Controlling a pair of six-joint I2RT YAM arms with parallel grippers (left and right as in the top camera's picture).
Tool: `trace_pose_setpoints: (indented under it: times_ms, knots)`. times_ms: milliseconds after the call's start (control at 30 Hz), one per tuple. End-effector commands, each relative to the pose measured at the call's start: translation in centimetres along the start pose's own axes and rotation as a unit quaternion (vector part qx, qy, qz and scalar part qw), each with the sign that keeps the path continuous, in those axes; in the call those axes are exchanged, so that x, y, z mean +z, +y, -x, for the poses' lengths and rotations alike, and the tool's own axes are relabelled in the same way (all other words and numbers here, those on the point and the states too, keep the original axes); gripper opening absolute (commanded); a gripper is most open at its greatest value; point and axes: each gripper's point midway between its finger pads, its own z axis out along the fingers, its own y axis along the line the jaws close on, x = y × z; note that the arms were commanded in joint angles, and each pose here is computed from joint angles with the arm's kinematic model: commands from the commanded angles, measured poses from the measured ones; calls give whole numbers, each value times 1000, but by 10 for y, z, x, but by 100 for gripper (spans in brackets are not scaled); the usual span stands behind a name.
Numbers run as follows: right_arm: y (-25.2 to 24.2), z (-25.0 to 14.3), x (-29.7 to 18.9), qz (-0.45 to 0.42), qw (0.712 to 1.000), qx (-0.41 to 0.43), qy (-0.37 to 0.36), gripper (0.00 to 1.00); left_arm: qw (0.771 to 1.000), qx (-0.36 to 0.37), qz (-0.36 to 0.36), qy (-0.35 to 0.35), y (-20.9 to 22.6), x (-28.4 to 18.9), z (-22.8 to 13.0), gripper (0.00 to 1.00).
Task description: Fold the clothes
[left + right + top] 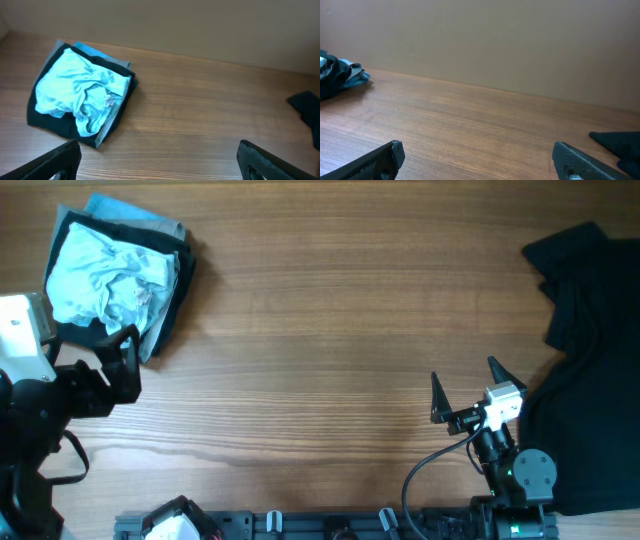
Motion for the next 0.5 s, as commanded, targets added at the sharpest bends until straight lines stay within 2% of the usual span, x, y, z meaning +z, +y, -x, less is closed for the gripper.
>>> trace_pose_setpoints:
  times_ms: [0,200,367,467]
  knots:
    - [1,1,0,3,1000,-4,-2,100,999,28,-24,2,-13,1,0,100]
    - [1,1,0,3,1000,-5,-2,100,997,59,-34,27,-26,6,-10,100]
    - [1,1,0,3,1000,-5,-2,100,989,131,-54,-36,-46,15,6,100]
    - [1,1,0,3,1000,-5,-2,100,984,151,-64,-71,-52,20,2,100]
